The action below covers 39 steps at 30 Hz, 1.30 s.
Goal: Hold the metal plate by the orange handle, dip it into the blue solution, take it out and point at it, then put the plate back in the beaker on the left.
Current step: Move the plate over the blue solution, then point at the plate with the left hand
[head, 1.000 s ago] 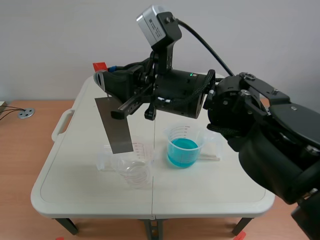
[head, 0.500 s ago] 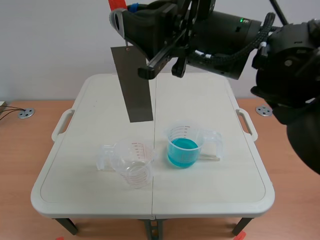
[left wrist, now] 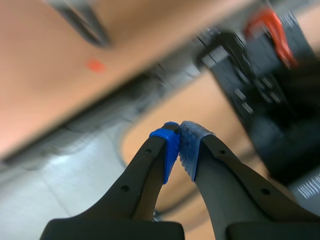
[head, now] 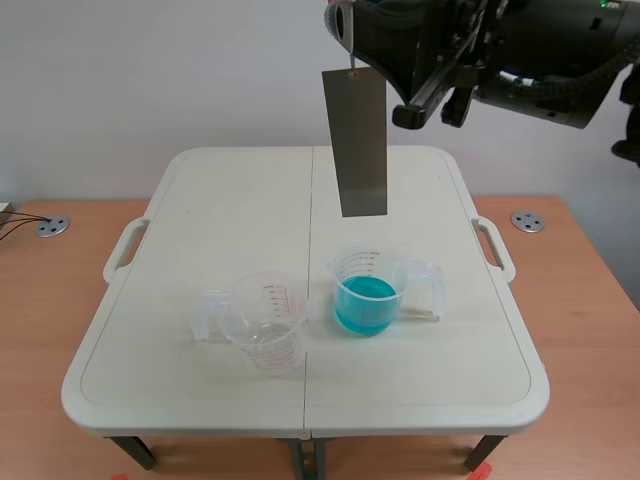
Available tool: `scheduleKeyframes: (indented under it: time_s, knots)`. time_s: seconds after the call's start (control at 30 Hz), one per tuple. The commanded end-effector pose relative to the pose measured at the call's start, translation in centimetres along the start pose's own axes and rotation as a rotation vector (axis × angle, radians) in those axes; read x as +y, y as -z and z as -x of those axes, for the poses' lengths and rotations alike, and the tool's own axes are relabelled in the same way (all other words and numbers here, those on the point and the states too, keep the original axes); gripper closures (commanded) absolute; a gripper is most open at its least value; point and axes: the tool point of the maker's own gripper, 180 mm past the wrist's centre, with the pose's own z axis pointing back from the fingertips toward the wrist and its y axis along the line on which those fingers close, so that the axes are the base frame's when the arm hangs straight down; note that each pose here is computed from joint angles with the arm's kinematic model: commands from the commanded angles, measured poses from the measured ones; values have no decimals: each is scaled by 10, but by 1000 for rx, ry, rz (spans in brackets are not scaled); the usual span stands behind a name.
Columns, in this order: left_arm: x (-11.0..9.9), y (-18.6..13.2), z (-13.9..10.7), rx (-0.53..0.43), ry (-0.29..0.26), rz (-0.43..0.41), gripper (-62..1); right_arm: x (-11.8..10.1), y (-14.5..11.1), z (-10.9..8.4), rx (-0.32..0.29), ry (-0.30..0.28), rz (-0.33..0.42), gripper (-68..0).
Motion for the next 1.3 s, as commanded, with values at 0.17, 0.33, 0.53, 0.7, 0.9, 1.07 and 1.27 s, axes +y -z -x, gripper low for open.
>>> scheduleKeyframes:
  time_s: [0.17, 0.33, 0.53, 0.7, 0.9, 1.07, 1.27]
  knots:
    - [14, -11, -64, -166, 87, -46, -15, -6, -3, -6, -10, -13, 0, -11]
    - [-3, -18, -108, -313, 133, 6, -15, -9, -4, 1, 4, 2, 10, -13]
    - [-40, -22, -150, -461, 180, 162, -15, -14, -6, 9, 19, 21, 22, -13]
    - [-53, -11, -177, -534, 256, 197, -15, -19, -8, 19, 36, 43, 38, -13]
    - [-71, 2, -210, -611, 308, 257, -15, -20, -9, 19, 30, 47, 42, -13]
    - [-83, 23, -227, -623, 345, 310, -15, -20, -9, 19, 29, 48, 42, -13]
    - [-83, 62, -248, -614, 349, 329, -15, -20, -8, 18, 25, 46, 42, -13]
